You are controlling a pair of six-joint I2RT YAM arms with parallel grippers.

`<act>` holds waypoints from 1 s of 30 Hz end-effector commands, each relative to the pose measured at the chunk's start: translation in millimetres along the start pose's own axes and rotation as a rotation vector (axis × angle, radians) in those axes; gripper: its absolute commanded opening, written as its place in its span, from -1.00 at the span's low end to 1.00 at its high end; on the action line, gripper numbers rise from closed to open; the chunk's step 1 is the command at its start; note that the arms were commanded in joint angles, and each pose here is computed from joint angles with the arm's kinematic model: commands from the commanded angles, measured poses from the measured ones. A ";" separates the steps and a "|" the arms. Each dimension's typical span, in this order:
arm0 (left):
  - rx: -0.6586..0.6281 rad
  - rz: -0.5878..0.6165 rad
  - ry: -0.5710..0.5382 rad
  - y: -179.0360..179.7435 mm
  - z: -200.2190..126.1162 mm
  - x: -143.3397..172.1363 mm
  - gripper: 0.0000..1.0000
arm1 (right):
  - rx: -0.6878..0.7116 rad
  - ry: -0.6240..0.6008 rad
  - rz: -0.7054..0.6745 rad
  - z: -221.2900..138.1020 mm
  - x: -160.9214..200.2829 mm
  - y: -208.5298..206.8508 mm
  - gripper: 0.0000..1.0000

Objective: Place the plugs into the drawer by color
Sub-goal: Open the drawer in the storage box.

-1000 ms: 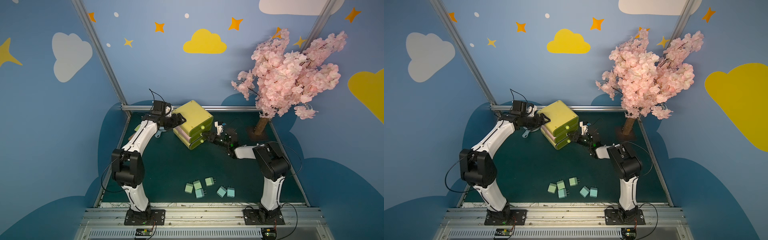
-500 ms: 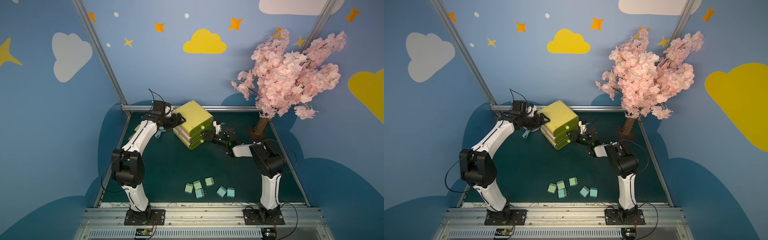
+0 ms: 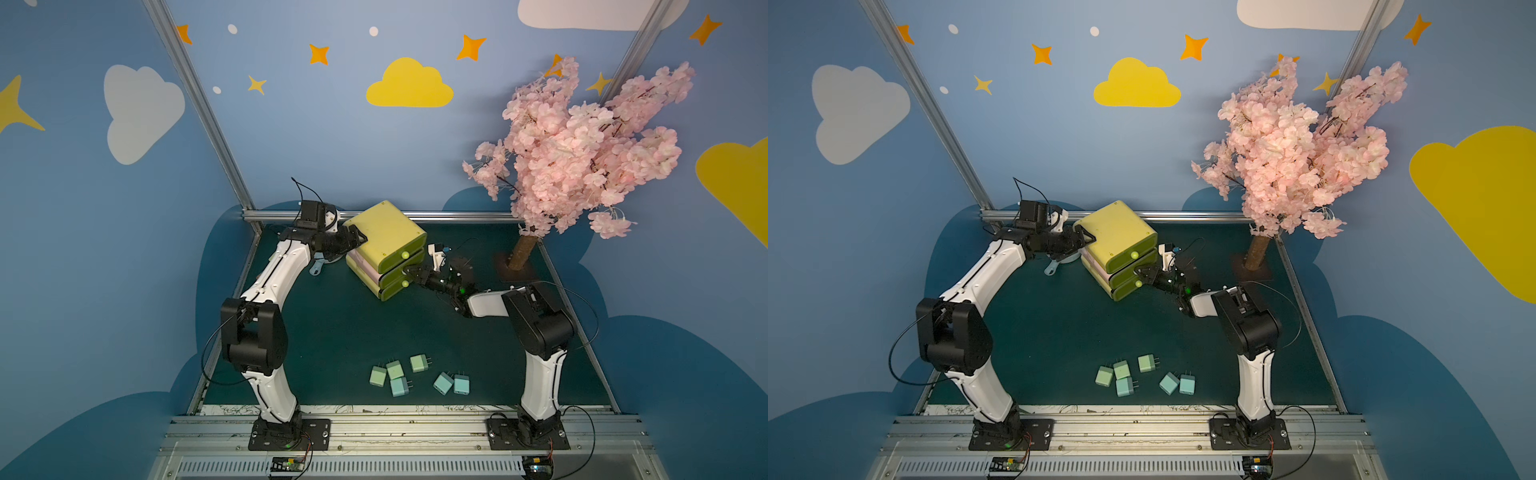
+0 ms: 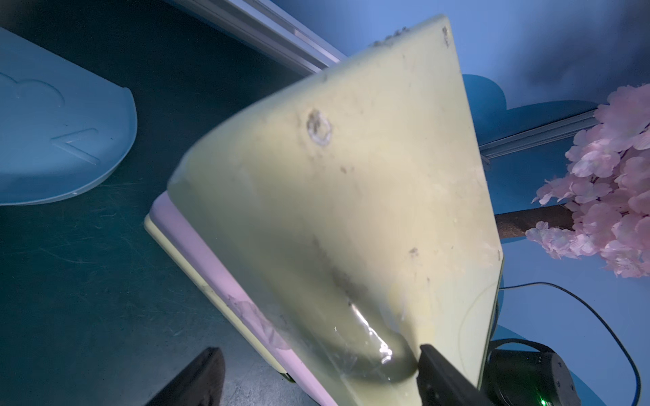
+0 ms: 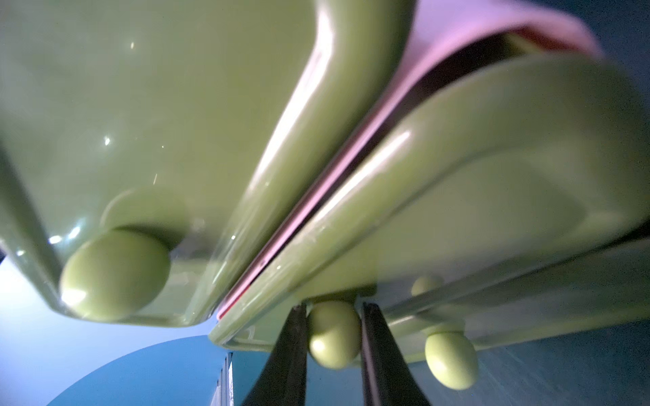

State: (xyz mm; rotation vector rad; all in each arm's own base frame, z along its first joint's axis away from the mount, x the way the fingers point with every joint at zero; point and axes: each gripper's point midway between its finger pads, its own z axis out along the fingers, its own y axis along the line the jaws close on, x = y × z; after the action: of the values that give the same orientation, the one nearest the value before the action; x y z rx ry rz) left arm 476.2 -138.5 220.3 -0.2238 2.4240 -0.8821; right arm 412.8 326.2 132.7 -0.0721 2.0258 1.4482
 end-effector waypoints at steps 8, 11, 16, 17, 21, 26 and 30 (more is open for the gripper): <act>-0.041 -0.050 0.043 22.5 14.3 8.2 0.73 | 0.059 0.023 -0.072 -26.6 19.3 19.3 -0.96; -0.043 -0.043 0.039 21.2 13.0 7.7 0.73 | 0.066 0.034 -0.078 -30.5 22.2 23.9 -0.96; -0.043 -0.045 0.040 21.1 13.7 8.7 0.73 | 0.127 0.071 -0.101 -48.3 36.5 21.7 -0.95; -0.042 -0.047 0.040 21.2 13.7 8.1 0.73 | 0.140 0.076 -0.107 -53.5 40.2 20.7 -0.95; -0.036 -0.055 0.048 20.8 17.3 9.4 0.73 | 0.193 0.097 -0.126 -68.8 56.2 15.9 -0.94; -0.037 -0.048 0.049 19.1 18.7 10.8 0.73 | 0.217 0.121 -0.140 -76.6 69.2 13.1 -0.93; -0.037 -0.052 0.055 19.2 20.6 12.5 0.73 | 0.255 0.152 -0.157 -84.9 84.4 8.0 -0.91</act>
State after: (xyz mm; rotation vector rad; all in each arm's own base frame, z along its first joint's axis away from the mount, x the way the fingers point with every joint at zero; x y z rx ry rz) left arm 481.0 -139.8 217.8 -0.2432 2.4168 -0.9052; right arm 323.9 284.3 127.9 -0.1689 2.1830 1.1562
